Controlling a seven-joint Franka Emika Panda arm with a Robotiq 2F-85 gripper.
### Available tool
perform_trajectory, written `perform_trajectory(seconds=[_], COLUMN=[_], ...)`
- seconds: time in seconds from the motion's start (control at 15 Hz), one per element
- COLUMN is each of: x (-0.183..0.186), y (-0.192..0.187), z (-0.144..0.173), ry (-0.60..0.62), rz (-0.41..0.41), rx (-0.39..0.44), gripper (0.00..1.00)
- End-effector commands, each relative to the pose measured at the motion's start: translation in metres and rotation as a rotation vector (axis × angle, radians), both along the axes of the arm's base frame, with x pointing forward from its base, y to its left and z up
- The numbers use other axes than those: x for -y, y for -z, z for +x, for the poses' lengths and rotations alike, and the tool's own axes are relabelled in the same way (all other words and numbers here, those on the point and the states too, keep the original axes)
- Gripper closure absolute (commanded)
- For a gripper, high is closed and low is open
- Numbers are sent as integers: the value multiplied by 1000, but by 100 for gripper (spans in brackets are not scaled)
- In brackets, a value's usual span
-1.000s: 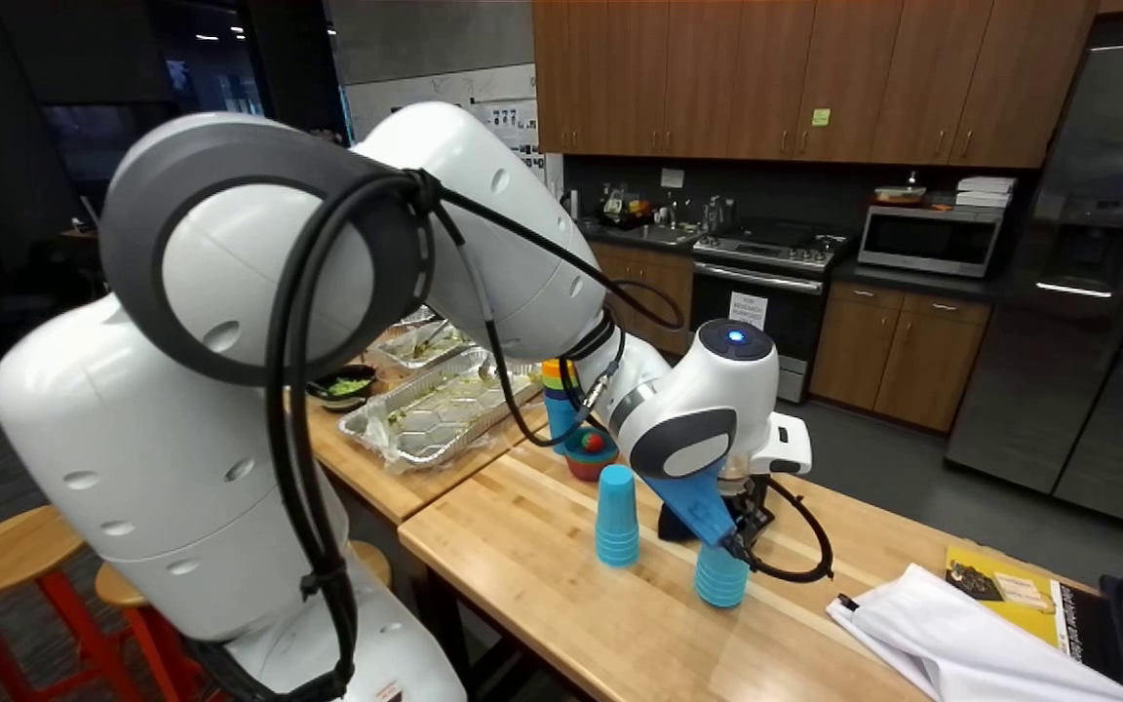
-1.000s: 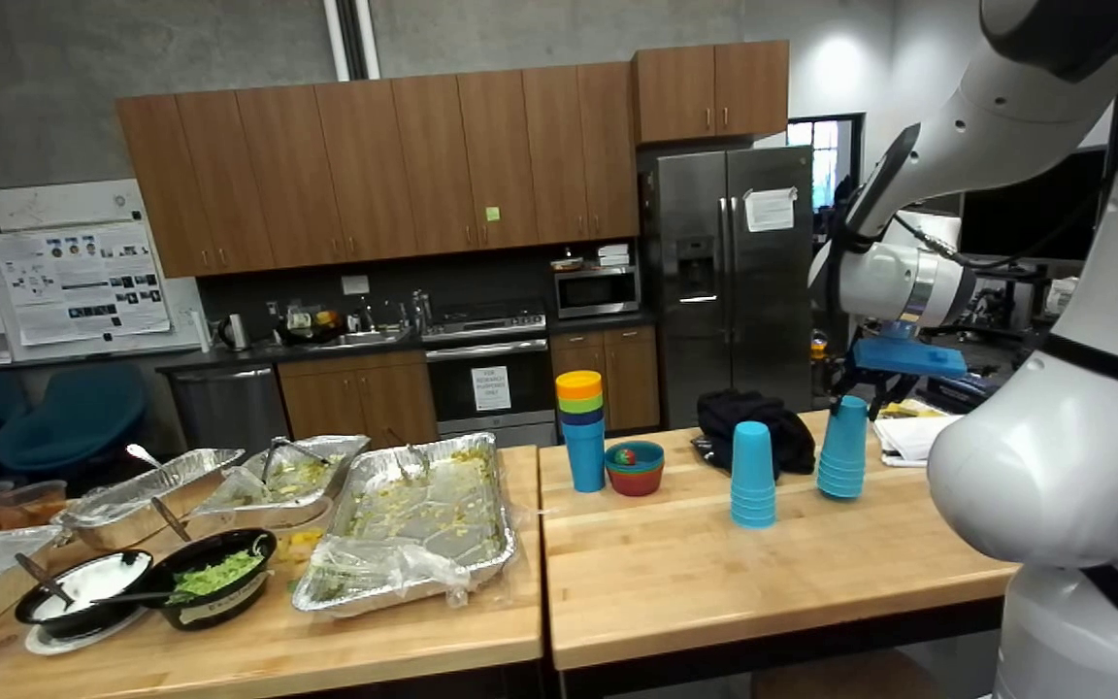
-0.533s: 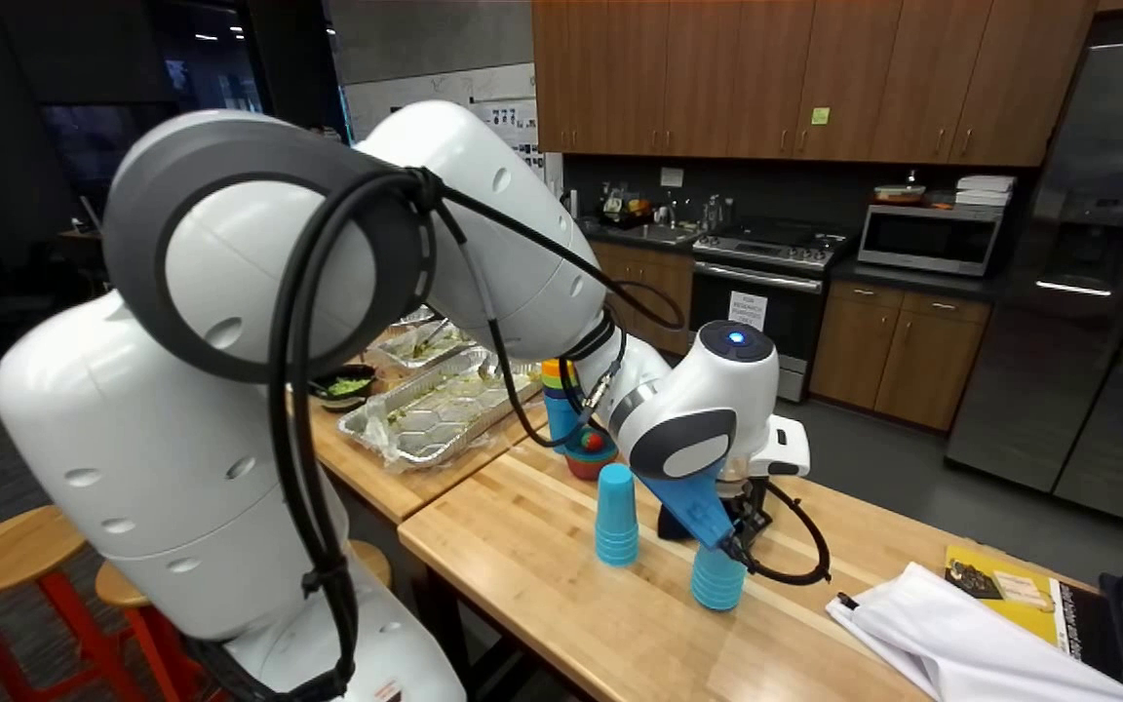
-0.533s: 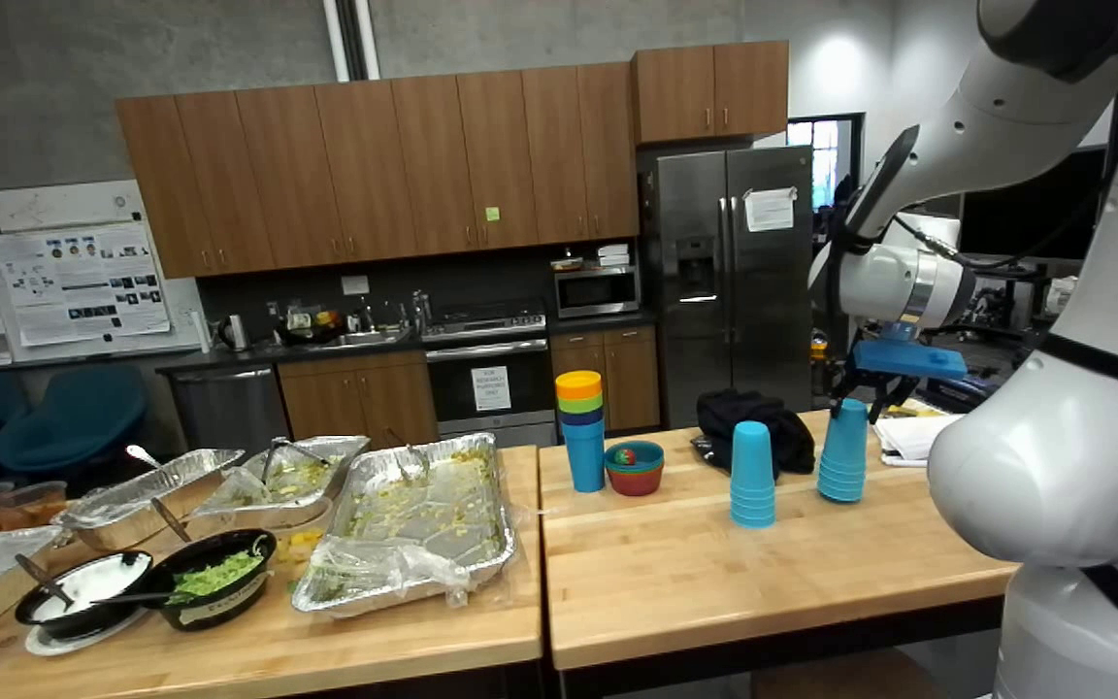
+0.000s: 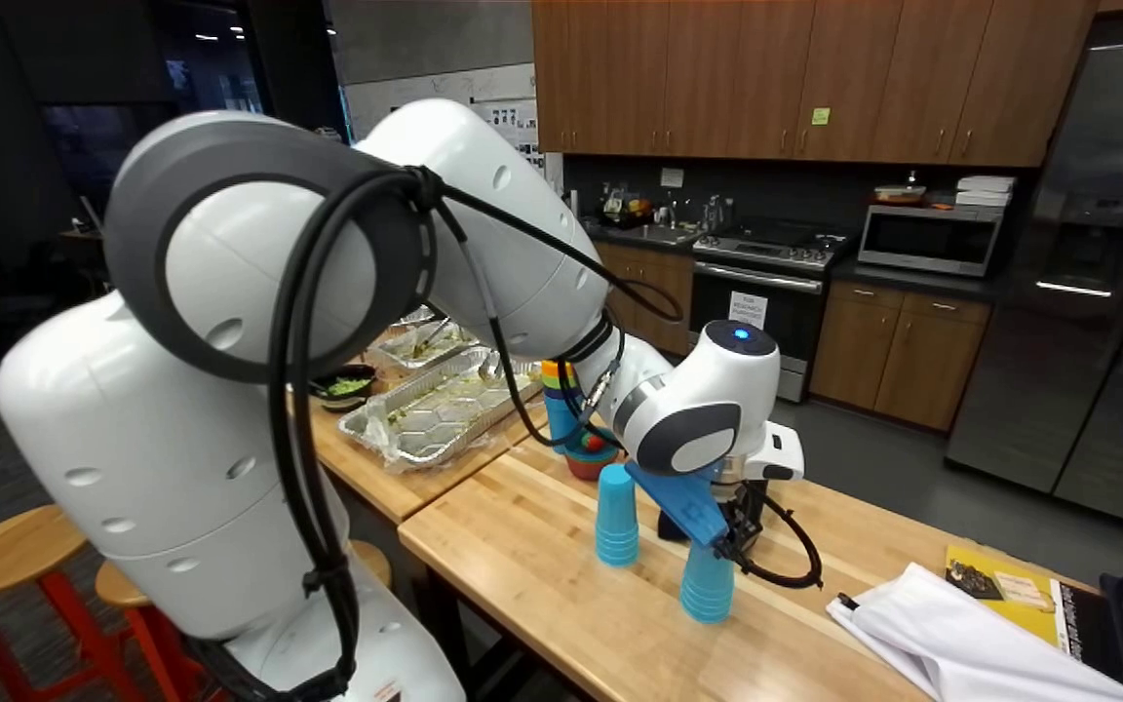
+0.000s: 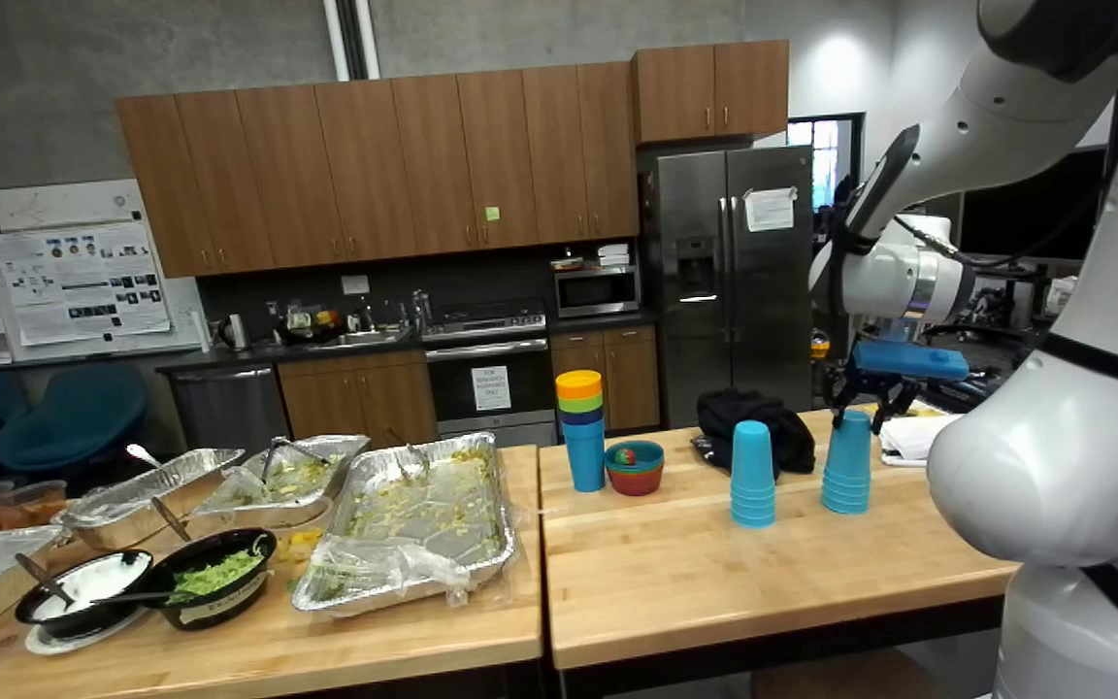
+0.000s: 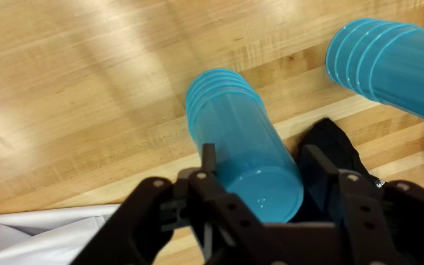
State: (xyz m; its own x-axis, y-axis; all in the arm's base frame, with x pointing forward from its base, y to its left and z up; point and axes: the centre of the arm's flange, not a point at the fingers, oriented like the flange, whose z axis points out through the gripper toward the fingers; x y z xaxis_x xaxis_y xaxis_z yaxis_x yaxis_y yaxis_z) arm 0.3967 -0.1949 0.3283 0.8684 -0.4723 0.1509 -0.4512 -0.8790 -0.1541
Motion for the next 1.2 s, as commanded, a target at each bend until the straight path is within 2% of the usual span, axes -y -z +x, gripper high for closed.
perform_trajectory(seconds=[0.0,0.2,0.27,0.4,0.47,0.73,0.8,0.93,1.0,1.07,1.13], x=[1,-3,-3,-4,-4,-5,-6,-7,-8,-10,-11], y=[-1,-3,-4,-4,-4,-6,-7,-12,-14,-9,-11], z=[-1,-1,-1,-2,-3,-8,-10,-13,-17,-17,-19], ry=[-13,-23,-27,-28,-39,-55,-25,-59,-164,-71,-161], rz=[6,-19,-22,-35,-48,-86,-185,-232,-86,-221,-88], rx=[18,24,24,33,55,83,137,165,112,140,90], gripper=[66,66,16,16,66,66,66,66,66,66,66])
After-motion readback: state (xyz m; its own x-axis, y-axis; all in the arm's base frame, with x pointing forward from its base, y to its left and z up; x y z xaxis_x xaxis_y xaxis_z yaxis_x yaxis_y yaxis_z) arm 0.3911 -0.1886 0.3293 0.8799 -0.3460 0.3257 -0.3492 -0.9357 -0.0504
